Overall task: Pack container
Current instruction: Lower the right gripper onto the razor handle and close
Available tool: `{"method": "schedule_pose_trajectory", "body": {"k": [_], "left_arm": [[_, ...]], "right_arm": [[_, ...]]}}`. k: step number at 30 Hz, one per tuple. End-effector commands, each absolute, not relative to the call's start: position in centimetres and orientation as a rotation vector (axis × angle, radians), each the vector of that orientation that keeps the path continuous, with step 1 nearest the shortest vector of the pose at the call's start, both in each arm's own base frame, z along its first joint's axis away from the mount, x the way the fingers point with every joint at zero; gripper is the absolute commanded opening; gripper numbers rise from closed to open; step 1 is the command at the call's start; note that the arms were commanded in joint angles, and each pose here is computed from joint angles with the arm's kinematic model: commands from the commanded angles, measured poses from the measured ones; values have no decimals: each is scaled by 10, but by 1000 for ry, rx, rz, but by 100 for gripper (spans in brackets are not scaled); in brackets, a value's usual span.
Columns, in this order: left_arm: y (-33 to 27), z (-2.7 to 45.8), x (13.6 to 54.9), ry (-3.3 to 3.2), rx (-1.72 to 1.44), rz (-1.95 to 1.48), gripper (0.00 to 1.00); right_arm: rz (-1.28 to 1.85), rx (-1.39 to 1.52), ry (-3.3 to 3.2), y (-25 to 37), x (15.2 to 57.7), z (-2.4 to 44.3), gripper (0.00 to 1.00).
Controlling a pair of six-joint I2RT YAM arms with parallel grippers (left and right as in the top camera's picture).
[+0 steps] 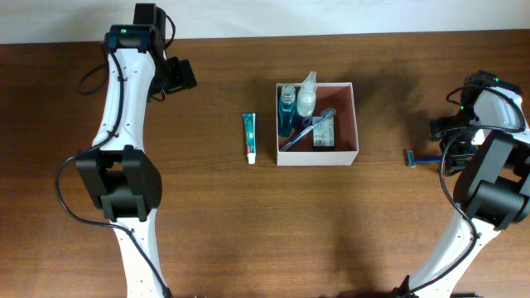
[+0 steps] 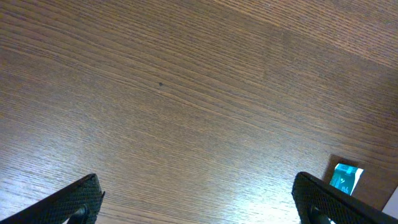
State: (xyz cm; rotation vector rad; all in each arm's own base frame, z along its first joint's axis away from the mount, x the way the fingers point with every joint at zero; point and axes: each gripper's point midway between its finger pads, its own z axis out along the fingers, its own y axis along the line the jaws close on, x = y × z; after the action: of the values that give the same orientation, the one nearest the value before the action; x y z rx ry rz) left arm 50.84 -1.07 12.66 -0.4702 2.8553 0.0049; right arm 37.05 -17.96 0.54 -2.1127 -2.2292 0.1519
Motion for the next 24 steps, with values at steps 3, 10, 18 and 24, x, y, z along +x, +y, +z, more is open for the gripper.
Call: {"method": "schedule_pose_trajectory", "body": {"k": [3, 10, 18, 24], "left_arm": [[-10, 127, 510, 2854, -449, 12, 99], [-10, 127, 510, 2854, -449, 12, 99], [-10, 127, 510, 2854, -449, 12, 100], [-10, 127, 510, 2854, -449, 12, 99]], "right_arm": [[72, -2067, -2234, -156, 374, 3, 99], [93, -2029, -2223, -144, 364, -11, 99], [108, -2006, -2209, -140, 352, -25, 99], [107, -1977, -2226, -138, 348, -32, 99]]}}
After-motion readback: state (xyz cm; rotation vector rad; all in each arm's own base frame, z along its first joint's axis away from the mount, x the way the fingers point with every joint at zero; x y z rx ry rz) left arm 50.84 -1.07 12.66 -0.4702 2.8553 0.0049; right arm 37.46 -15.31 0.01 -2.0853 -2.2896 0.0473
